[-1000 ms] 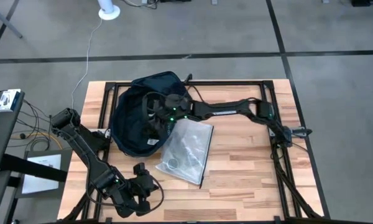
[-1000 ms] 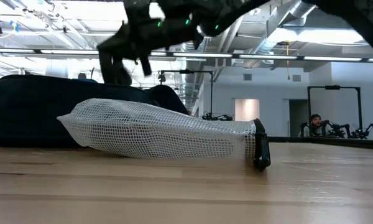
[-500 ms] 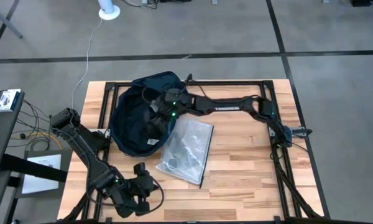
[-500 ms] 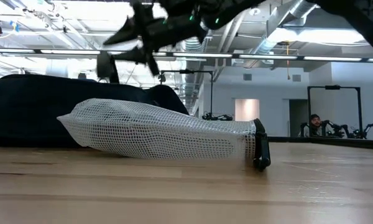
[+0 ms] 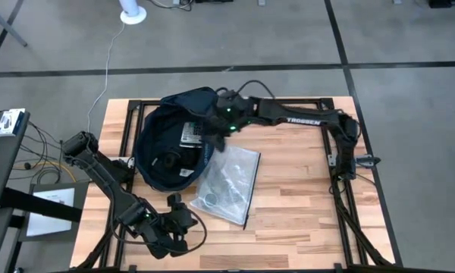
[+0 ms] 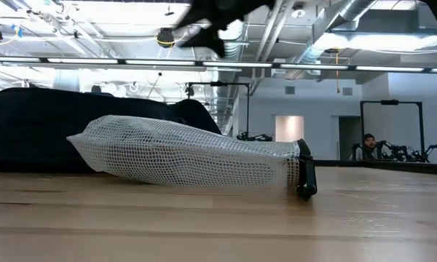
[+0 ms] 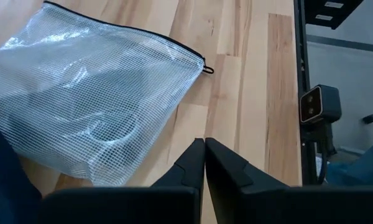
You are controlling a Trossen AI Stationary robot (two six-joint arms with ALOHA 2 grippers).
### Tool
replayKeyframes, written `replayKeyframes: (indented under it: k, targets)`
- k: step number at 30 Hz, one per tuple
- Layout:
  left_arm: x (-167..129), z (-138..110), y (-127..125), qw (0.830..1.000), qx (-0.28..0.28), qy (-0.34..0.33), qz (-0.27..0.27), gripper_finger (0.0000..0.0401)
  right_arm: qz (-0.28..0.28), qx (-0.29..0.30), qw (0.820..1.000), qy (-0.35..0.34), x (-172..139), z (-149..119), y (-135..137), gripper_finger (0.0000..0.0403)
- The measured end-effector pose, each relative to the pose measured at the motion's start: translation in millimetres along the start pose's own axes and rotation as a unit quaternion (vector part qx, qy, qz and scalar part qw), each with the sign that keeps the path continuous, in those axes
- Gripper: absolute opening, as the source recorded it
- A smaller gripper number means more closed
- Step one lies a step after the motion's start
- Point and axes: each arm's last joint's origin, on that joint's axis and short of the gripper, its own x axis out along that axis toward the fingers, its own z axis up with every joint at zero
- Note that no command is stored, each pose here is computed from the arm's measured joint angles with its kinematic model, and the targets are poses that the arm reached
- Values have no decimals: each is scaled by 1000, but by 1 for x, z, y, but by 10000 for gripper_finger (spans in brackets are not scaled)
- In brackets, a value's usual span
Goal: Unpack backpack
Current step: Close the white zip bag
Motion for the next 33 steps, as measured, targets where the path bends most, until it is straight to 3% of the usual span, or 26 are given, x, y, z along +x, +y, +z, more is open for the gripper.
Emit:
replayKeyframes:
  k: [3, 6, 8, 13, 19, 23, 26, 29, 33]
  targets:
    - [1, -2, 0, 1000, 2, 2, 2, 0, -24, -13, 991, 130, -27, -23, -7, 164]
    - [1, -2, 0, 1000, 1, 2, 2, 0, -27, -9, 963, 268, -54, -49, 1, 152]
    - [3, -1, 1, 1000, 0, 3, 5, 0, -17, -22, 949, 316, -64, -63, 16, 144]
    - [6, 1, 3, 1000, 0, 2, 10, 0, 13, -68, 942, 328, -73, -100, 52, 127]
    - [6, 2, 5, 999, 19, -12, 25, 0, 26, -130, 947, 292, -58, -154, 77, 123]
    - [10, 6, 9, 999, 18, -14, 35, 0, 7, -228, 920, 320, -40, -187, 73, 123]
    - [13, 10, 13, 999, 7, -16, 40, 0, -53, -282, 895, 343, -26, -196, 63, 123]
    - [15, 12, 14, 999, -16, -18, 42, 0, -103, -282, 886, 353, -11, -198, 50, 123]
    - [16, 13, 14, 998, -34, -22, 39, 0, -111, -278, 886, 354, 4, -197, 34, 123]
